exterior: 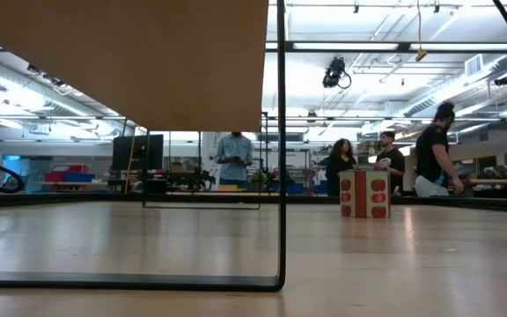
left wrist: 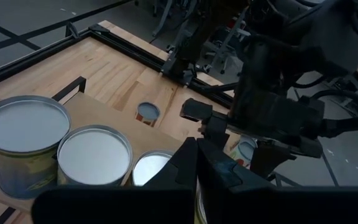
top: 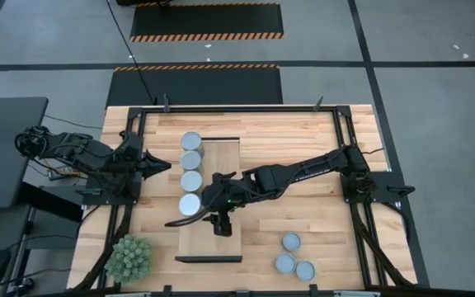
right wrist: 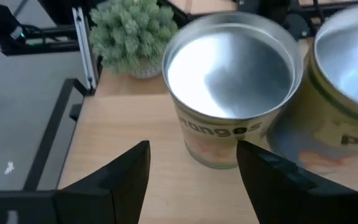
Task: Pick and place cans onto a shelf
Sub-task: Put the canned oranges on the shelf, then put the canned mixed vegetables on the shelf
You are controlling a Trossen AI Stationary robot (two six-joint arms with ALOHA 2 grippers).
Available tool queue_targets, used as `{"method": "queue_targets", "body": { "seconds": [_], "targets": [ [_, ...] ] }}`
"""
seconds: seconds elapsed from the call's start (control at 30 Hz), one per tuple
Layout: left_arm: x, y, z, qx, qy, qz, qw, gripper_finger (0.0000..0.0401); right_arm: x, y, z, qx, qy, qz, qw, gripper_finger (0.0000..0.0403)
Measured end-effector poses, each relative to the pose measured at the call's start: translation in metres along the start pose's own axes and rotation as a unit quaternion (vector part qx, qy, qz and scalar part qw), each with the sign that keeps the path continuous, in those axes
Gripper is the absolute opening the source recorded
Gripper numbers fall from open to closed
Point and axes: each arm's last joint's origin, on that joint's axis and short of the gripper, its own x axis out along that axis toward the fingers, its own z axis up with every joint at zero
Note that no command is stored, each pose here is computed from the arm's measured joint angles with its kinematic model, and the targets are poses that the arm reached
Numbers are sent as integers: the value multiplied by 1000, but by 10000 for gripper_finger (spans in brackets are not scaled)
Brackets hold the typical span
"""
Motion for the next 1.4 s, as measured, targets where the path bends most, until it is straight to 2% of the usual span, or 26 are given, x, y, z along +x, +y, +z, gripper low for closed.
{"method": "queue_targets", "body": {
  "seconds": [0.1,0.43,0.6,0.93,1.1,1.27,1.4],
  "targets": [
    [0,0,0,0,0,0,1000,16,0,-1,-2,-2,9,-5,1000,247],
    [0,0,0,-5,0,0,1000,16,-6,-24,-14,-14,79,-114,990,247],
    [0,0,0,-4,0,0,1000,16,-31,-39,-19,-22,149,-135,979,247],
    [0,2,0,13,-12,23,1000,21,-79,-59,-18,-28,178,-161,970,247],
    [0,2,0,11,-12,24,1000,48,-84,-60,-44,-33,165,-172,971,247],
    [0,2,1,9,-21,29,999,79,-90,-66,-82,-7,155,-173,973,247],
    [0,3,2,10,-41,58,997,93,-100,-73,-106,10,152,-178,972,252]
  ]
}}
